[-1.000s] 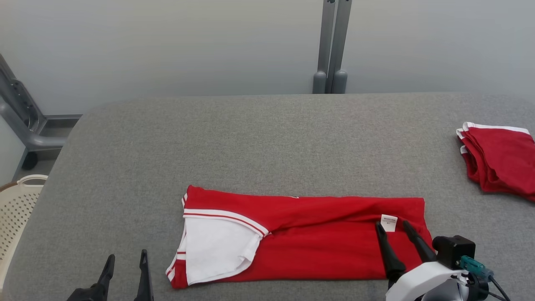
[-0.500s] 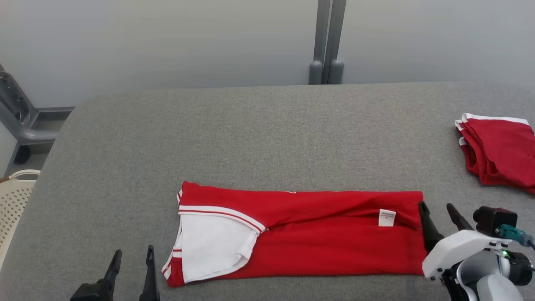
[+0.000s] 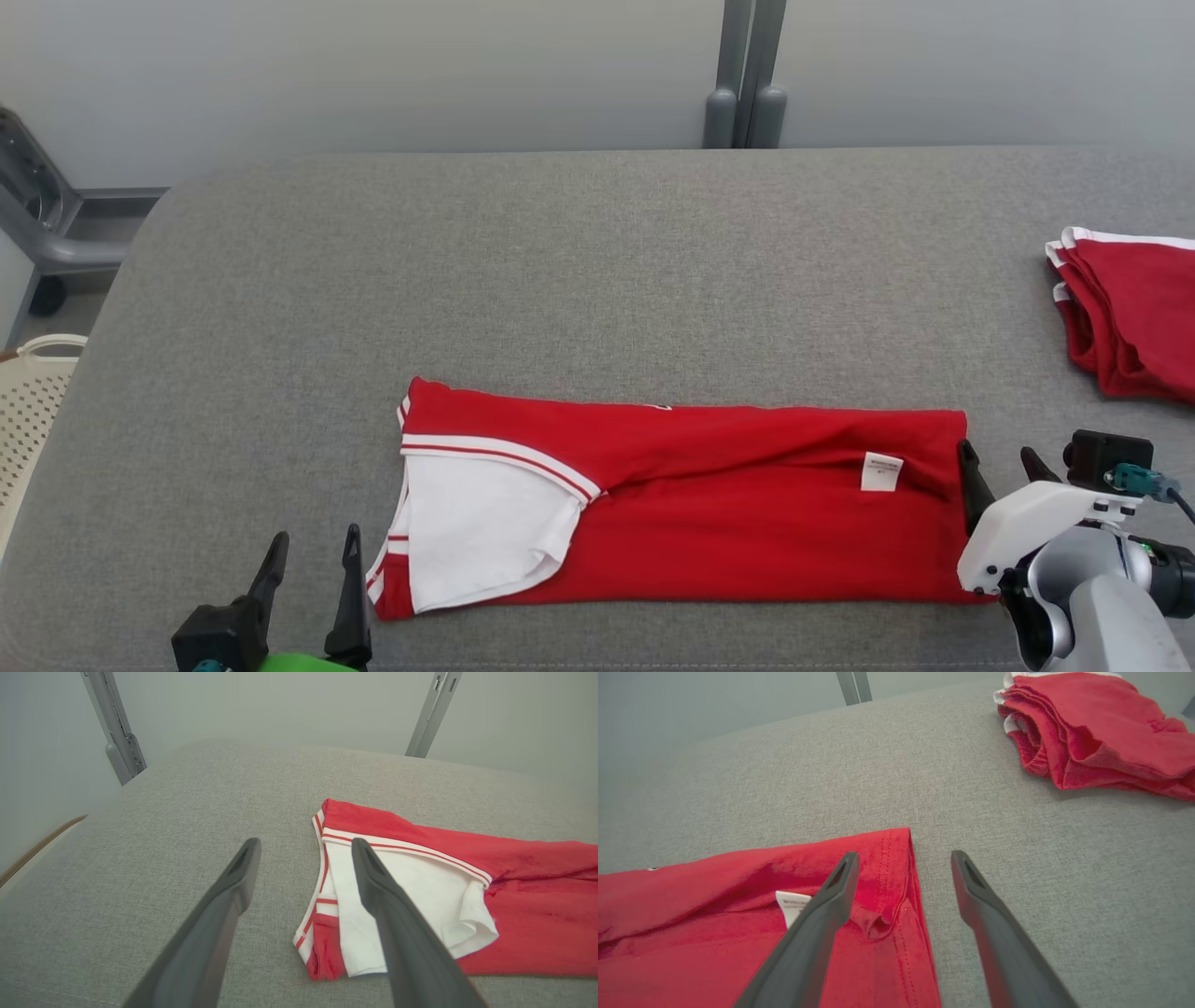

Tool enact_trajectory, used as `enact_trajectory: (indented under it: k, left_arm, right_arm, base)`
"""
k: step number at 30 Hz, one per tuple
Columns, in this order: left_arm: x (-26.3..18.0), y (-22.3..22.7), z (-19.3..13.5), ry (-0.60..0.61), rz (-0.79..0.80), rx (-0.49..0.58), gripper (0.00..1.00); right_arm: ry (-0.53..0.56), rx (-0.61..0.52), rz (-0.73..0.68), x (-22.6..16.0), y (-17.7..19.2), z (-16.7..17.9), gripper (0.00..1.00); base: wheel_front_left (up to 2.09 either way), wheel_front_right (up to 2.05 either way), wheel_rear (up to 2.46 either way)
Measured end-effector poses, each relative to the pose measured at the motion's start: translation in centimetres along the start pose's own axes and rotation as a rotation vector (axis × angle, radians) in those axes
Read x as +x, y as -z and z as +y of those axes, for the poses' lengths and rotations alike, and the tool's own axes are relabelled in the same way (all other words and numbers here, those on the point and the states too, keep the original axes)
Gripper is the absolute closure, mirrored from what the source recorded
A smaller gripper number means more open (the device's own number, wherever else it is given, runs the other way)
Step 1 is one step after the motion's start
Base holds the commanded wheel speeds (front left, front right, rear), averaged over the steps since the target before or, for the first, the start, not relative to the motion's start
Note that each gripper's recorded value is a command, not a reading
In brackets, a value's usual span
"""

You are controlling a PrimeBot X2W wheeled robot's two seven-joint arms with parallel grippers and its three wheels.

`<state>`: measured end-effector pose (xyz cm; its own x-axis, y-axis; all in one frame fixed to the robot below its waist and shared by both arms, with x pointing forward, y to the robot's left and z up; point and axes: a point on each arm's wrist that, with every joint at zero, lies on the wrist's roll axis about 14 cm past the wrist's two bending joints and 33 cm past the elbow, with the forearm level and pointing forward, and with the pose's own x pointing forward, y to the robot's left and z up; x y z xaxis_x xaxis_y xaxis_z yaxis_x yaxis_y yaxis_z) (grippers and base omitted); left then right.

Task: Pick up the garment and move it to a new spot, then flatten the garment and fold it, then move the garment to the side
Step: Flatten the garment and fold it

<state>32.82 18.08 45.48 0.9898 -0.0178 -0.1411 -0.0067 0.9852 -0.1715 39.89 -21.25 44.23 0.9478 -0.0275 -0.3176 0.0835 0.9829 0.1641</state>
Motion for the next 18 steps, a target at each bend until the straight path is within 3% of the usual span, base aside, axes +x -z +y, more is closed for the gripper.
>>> enact_trajectory:
  k: [11, 18]
  left_arm:
    - [0.8, 1.0, 0.3, 0.003, 0.033, -0.005, 0.00]
    - [0.8, 1.4, 0.3, 0.005, 0.041, -0.006, 0.00]
  right_arm:
    - [-0.008, -0.028, 0.149, 1.3, 5.0, 0.6, 0.00]
    - [0.016, -0.058, 0.181, 1.3, 5.9, -0.2, 0.00]
  base:
    - [0.00, 0.00, 0.00]
    - [0.00, 0.00, 0.00]
